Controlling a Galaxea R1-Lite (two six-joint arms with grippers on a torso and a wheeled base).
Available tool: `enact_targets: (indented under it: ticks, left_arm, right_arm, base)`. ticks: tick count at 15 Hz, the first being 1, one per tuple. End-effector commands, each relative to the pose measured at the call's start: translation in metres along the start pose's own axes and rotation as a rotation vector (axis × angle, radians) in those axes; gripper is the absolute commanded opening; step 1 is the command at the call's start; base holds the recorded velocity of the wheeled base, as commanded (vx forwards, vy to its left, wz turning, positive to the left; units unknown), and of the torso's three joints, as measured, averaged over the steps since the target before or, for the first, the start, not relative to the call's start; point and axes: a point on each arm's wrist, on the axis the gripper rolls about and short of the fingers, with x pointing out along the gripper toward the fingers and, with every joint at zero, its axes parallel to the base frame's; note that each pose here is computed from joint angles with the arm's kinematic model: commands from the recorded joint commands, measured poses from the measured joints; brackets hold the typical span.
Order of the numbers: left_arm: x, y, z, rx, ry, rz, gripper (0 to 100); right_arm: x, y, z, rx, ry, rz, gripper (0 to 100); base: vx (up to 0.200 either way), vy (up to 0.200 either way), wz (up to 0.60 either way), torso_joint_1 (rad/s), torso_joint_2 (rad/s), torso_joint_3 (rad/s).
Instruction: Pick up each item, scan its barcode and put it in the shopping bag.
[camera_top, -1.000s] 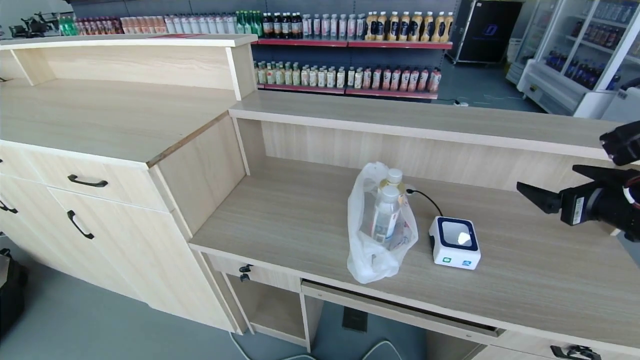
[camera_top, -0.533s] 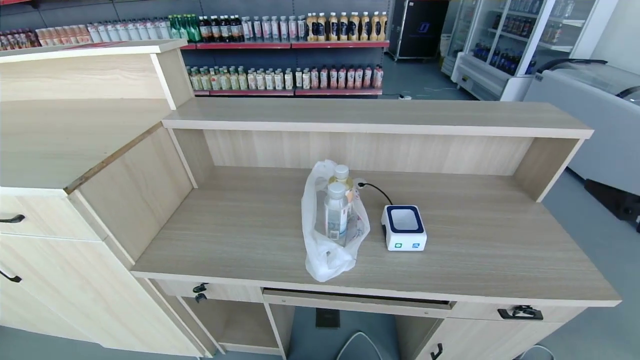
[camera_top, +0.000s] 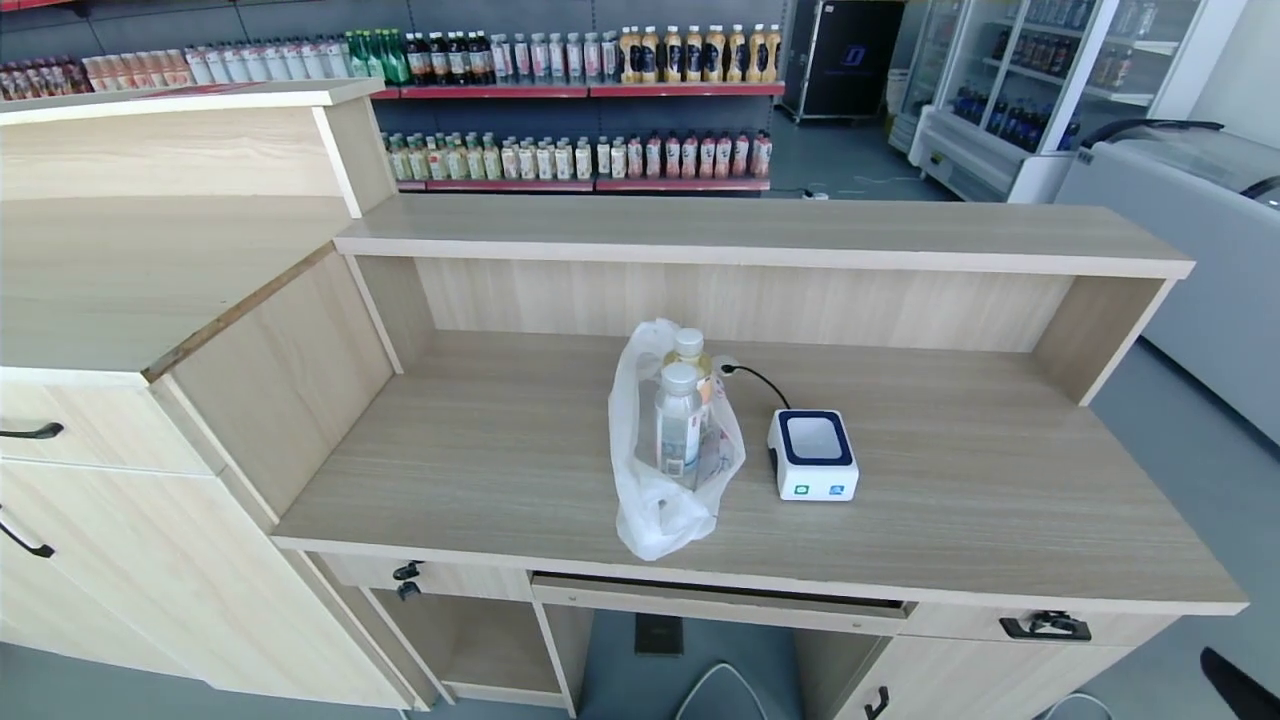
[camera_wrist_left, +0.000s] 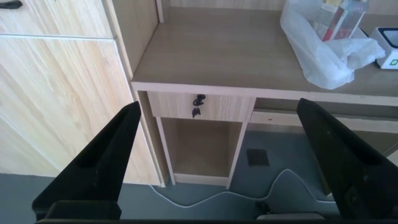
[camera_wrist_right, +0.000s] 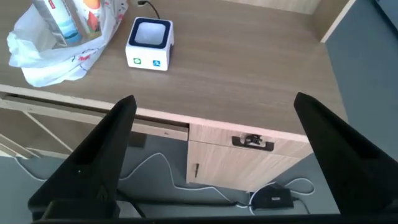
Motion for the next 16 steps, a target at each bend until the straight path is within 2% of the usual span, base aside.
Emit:
enact_targets:
  ticks: [1,5,16]
  left_arm:
    - [0.000,0.000,0.000,0.000,0.000,0.000,100]
    - [0.000,0.000,0.000,0.000,0.000,0.000,100]
    - [0.000,0.000,0.000,0.000,0.000,0.000,100]
  right_arm:
    - [-0.034,0.010,-0.040,0.026,-0.058,0.017,100]
    - [-0.047,0.011,-0.052,0.030,-0.156,0.053,100]
    - [-0.047,0.011,-0.052,0.035,-0.154,0.052,100]
  base:
    - [0.000,0.000,0.00,0.000,0.00,0.000]
    - [0.000,0.000,0.00,0.000,0.00,0.000]
    - [0.000,0.000,0.00,0.000,0.00,0.000]
